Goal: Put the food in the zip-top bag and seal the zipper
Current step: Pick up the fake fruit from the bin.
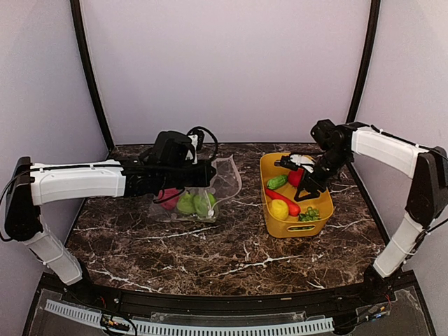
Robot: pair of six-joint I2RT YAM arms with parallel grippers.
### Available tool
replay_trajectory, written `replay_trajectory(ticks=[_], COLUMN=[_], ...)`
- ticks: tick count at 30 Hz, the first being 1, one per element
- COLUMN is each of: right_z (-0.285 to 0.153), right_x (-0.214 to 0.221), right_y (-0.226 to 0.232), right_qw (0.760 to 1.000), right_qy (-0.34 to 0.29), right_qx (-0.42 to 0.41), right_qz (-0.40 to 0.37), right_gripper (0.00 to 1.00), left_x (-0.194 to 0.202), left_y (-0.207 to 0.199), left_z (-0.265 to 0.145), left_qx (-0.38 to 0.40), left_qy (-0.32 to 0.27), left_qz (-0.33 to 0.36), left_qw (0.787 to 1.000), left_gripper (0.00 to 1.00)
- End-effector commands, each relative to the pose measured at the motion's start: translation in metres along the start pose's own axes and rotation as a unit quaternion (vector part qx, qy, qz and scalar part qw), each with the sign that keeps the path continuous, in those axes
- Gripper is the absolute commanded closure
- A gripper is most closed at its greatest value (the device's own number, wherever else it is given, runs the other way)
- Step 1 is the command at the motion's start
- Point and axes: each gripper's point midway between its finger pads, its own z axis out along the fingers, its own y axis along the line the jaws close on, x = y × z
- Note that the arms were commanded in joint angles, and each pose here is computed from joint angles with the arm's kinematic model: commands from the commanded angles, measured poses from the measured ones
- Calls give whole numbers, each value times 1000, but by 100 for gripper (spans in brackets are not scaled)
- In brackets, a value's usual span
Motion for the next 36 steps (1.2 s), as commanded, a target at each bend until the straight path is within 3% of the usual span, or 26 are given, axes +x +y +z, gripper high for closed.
replay_trajectory(ticks=[1,7,24,31,36], right_z=[9,32,89,92,81], right_x=[-14,-31,-19,-17,-17], right_y=[10,9,6,-12,-10], right_qw=[998,995,994,996,997], right_qy=[-37,-58,-10,12,12], right_qx=[-44,-78,-105,-62,-46], right_qz=[3,-2,41,64,65], right_gripper=[39,26,24,26,41], left_x=[-9,-12,-10,-11,-10], left_y=[-4,-5,-3,-7,-6], left_z=[-1,-1,-4,-3,-1], left_qx=[9,10,8,16,18], left_qy=[-9,-12,-11,-9,-4], left_qz=[-7,-6,-7,-1,0], left_qw=[1000,1000,1000,1000,1000], left_gripper=[99,99,99,99,99])
